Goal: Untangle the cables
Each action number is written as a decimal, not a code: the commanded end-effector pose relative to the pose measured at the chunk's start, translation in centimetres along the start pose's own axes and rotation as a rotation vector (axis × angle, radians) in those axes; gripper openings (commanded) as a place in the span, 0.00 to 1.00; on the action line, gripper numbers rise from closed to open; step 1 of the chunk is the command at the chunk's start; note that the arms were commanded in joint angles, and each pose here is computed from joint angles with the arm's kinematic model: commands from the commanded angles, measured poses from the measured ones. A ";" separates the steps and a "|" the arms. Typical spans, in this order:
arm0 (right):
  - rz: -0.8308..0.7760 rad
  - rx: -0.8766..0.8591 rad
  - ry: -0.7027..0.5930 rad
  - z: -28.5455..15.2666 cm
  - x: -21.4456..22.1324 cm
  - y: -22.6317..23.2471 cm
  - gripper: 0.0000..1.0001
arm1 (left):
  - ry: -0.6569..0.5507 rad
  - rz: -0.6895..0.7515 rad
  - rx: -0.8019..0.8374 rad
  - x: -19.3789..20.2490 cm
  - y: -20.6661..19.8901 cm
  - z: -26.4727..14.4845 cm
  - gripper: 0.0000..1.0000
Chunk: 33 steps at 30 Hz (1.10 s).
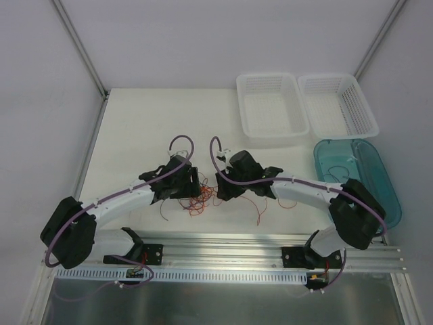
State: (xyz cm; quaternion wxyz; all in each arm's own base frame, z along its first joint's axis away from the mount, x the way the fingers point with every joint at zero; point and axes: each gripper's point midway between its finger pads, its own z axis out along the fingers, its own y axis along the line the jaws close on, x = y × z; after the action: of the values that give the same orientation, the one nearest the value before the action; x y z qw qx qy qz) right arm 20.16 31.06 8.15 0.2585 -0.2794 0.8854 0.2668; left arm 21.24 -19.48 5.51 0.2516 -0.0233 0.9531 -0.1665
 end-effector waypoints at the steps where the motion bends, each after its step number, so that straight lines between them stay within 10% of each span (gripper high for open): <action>1: 0.006 -0.065 -0.059 1.5 -2.1 1.4 0.51 | -0.059 -0.024 -0.020 -1.0 0.0 0.9 0.63; 6: 0.018 -0.102 -0.058 3.1 -2.0 1.8 0.39 | -0.030 -0.026 -0.077 0.2 1.4 2.4 0.46; 12: 0.025 -0.012 -0.102 0.6 -2.4 -0.4 0.01 | -0.055 -0.030 -0.201 0.6 4.4 3.3 0.17; 17: -0.007 0.144 -0.165 -5.2 -2.5 -3.7 0.01 | -0.047 -0.078 -0.272 1.1 7.1 3.6 0.01; 33: 0.046 0.462 -0.655 -27.3 -5.1 -7.6 0.01 | -0.077 -0.192 -0.299 0.2 10.1 2.6 0.00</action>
State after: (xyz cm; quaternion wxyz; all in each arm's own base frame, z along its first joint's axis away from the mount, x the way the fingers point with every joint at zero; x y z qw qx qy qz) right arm 20.37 12.96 27.25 0.5572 -0.1183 0.8038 0.1719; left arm 24.70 -13.29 1.53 0.2939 -0.1494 0.9395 -0.0933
